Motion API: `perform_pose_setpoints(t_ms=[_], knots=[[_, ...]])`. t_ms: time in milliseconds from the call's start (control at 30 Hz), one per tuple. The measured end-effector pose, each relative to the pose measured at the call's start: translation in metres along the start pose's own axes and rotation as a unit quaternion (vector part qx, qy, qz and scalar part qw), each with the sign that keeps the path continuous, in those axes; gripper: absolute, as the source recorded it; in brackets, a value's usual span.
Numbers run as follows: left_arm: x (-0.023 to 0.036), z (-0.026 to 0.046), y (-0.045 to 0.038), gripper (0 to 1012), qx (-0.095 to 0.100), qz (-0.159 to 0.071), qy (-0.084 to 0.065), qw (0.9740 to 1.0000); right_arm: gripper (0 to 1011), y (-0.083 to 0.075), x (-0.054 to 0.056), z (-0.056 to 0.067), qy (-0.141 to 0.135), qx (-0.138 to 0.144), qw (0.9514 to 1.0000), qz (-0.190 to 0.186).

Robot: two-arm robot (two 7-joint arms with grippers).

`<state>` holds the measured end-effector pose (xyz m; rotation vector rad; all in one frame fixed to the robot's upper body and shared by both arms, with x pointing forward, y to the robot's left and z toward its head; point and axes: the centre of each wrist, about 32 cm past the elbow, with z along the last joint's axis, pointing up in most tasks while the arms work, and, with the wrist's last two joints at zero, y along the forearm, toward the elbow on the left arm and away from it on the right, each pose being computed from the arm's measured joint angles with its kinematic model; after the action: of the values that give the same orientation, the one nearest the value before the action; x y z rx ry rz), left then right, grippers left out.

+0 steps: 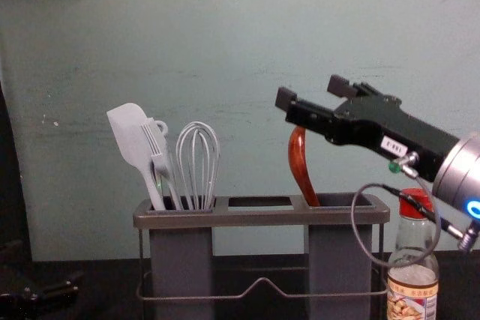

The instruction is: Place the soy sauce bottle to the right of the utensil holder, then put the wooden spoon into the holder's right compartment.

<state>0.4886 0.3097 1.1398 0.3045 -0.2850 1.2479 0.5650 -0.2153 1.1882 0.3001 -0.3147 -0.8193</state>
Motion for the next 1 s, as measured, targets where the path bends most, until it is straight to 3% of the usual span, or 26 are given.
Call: perform_pose_setpoints(t_ms=[533, 1000], knots=[[0.0, 0.0, 0.0, 1000, 0.0, 0.0, 0.0, 1.0, 1002, 0.009, 0.006, 0.04, -0.022, 0.061, 0.9979, -0.003], [0.0, 0.0, 0.0, 1000, 0.0, 0.0, 0.0, 1.0, 1002, -0.003, 0.037, 0.084, -0.058, 0.096, 0.993, -0.037]])
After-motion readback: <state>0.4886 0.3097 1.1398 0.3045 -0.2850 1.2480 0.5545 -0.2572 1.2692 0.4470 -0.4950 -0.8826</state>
